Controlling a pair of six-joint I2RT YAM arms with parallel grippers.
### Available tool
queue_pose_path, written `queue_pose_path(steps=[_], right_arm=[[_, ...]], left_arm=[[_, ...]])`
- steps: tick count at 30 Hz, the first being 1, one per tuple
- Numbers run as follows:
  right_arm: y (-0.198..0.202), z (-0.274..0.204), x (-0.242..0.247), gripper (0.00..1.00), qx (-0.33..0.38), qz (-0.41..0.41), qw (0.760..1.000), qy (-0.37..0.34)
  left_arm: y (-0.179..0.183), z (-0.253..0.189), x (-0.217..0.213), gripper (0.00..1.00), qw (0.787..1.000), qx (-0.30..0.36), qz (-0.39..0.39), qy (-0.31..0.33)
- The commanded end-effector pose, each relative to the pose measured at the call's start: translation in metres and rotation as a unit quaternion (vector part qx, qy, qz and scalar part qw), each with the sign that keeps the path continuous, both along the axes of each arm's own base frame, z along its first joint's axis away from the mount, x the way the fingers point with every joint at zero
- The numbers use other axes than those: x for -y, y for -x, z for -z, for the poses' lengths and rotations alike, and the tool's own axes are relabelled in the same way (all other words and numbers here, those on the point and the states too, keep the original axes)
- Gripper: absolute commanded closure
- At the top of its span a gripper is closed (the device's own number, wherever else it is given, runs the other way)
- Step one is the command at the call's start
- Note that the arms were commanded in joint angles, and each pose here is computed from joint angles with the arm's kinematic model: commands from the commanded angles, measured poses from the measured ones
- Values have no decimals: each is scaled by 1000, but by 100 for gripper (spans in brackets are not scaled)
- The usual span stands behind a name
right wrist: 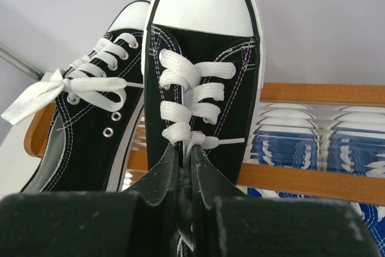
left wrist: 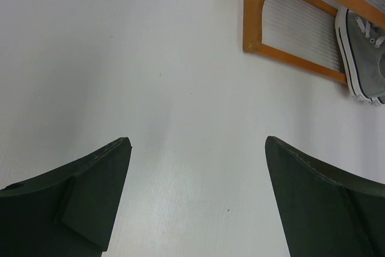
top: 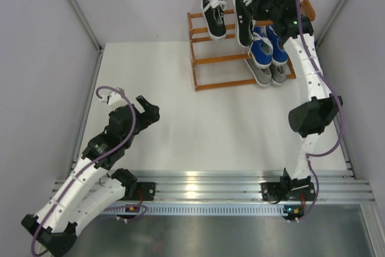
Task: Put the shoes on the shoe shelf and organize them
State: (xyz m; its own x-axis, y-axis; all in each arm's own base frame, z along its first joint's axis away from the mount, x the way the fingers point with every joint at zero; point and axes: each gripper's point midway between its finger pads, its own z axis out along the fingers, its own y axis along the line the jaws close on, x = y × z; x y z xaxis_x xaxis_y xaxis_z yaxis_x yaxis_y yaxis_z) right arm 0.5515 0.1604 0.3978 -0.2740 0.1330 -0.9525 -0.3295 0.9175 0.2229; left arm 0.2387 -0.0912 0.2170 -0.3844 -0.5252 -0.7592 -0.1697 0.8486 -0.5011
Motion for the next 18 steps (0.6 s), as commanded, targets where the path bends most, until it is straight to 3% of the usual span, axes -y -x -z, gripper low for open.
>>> queue_pose_path(steps=[1,18], right_arm=[[1,-88,-1,100,137,16,990,-20],[-27,-64,-29,100,156,12,988,2]], left_arm=[[-8,-21,4,2,999,33,-2,22],[-9,-16,5,2,999,26,-1,20]])
